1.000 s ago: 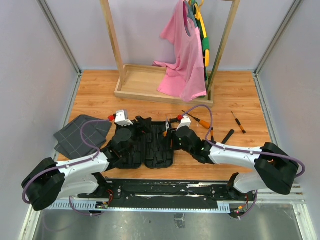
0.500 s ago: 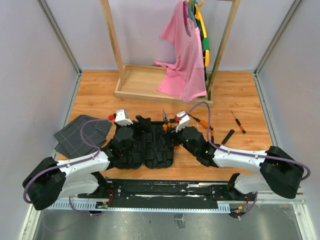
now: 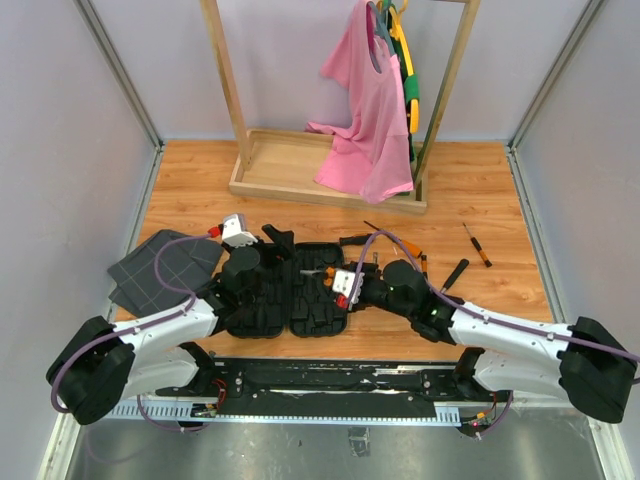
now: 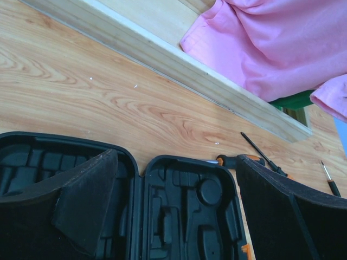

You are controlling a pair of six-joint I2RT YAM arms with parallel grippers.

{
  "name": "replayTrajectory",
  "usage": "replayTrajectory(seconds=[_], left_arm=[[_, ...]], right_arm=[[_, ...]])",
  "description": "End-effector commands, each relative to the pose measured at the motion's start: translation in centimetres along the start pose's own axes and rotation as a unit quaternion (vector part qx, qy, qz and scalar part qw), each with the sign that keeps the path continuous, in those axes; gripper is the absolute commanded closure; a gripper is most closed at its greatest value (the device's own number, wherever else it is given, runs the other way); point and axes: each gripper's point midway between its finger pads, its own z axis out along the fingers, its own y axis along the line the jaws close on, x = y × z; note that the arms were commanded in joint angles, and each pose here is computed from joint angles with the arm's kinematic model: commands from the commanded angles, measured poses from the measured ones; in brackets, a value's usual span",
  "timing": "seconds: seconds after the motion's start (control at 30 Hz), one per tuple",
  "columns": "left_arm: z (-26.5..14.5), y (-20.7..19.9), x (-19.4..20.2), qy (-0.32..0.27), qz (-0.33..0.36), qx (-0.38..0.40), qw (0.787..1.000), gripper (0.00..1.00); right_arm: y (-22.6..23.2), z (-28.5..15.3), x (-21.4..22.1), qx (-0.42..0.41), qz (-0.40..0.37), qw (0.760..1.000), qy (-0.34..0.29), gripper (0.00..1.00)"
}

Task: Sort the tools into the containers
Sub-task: Place the pliers in the storage box.

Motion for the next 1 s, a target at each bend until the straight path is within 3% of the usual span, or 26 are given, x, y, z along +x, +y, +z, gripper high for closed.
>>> replayTrajectory(seconds=[0.0, 0.2, 0.4, 0.57, 0.97], left_arm=[[0.2, -0.5, -0.8, -0.010, -0.016, 0.005, 1.000, 0.07], [0.8, -0.1, -0.1, 0.001, -0.011, -0.004, 1.000, 0.07], [1.1, 0.0, 0.3, 0.006, -0.007, -0.008, 1.000, 0.07], [1.2, 0.1, 0.5, 0.009, -0.006, -0.010, 1.000, 0.07], [1.3, 0.2, 0.4, 0.010, -0.007, -0.011, 1.000, 0.07]], right_arm=[[2.6, -1.3, -2.1, -0.130, -0.168, 0.977, -0.027, 0.98], [4.0, -3.2, -2.1, -0.223, -0.228, 0.948, -0.002, 0.99], [4.0, -3.7, -0.4, -0.287, -0.268, 0.917, 0.066, 0.98], [4.2, -3.7, 1.0, -0.353, -0.326, 0.871, 0.102, 0.98], [2.7, -1.1, 3.5, -0.416, -0.452, 0.770, 0.173, 0.92]])
